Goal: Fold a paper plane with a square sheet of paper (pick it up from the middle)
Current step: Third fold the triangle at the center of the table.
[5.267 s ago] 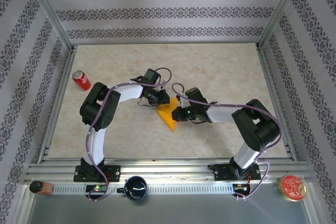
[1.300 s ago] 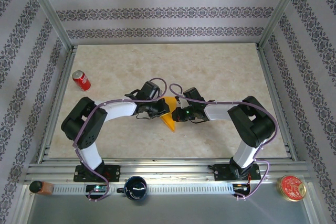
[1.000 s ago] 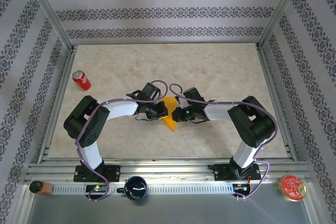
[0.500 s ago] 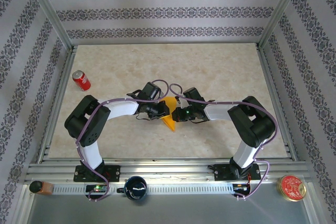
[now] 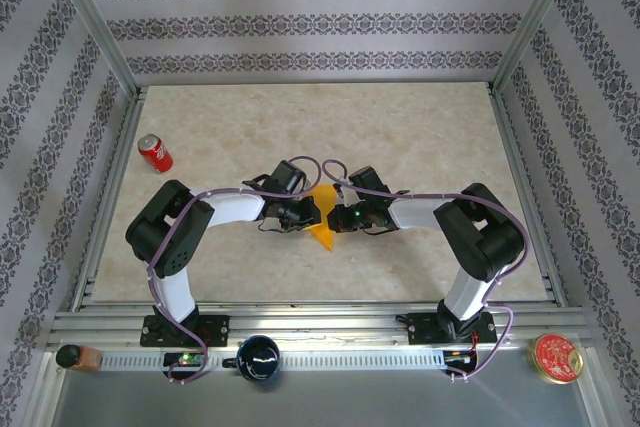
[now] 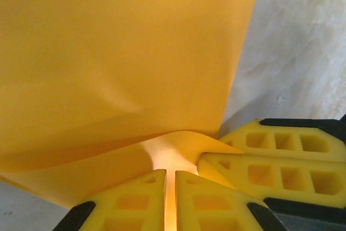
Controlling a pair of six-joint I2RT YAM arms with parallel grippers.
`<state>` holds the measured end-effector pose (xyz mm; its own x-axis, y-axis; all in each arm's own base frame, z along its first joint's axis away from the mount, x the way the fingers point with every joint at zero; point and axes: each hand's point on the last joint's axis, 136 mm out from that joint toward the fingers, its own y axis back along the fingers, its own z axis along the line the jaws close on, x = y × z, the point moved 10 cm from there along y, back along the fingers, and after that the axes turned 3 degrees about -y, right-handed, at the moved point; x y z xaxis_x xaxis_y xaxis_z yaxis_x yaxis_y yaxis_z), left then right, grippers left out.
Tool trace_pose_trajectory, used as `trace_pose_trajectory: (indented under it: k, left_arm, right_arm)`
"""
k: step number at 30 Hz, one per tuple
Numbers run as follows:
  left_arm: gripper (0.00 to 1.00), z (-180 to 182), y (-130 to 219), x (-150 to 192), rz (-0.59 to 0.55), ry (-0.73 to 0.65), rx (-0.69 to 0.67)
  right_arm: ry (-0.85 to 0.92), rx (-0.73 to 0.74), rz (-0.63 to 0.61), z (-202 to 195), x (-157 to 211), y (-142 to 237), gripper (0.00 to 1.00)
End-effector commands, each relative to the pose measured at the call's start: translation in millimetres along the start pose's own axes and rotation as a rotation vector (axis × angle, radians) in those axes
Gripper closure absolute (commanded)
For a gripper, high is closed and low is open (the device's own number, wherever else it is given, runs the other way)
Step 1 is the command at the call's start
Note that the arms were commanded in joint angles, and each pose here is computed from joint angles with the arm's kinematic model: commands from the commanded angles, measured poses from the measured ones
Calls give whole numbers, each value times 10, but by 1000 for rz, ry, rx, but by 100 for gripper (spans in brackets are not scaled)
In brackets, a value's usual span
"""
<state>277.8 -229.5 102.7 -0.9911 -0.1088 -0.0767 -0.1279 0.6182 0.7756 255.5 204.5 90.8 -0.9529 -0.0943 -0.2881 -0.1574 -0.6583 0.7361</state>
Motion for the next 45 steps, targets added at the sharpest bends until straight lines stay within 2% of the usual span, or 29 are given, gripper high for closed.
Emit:
trace_pose_trajectory:
  k: [1,18,24,28,31,34,36,41,45]
  left_arm:
    - [87,59,-31,83,19,-19,-35]
    - [88,199,-115,142,33,-11,-77]
    - [88,251,-134,173,31,-6,-85]
    - [88,256,-141,175,30,-6,-82]
    - [88,259,-141,175,26,-4,-78]
    - [88,251,-134,175,24,-3,-73]
    - [88,243,-126,168,19,-5,-70]
    - [88,228,-109,171,14,-8,-63]
    - [88,240,-111,178,15,-7,-62]
  right_arm:
    - [4,5,35,3,21,-31,100]
    - [-4,-7,44,31,-1,-25,100]
    - [0,-26,26,126,-63,71,91]
    - [-9,-47,-21,221,-98,257,76]
    - [-47,-75,-41,259,-75,371,72]
    - [-101,-161,5,314,9,368,74]
    - [-135,-203,66,347,72,313,79]
    - [-195,-208,118,347,205,189,91]
    - [-215,-189,133,306,224,132,94]
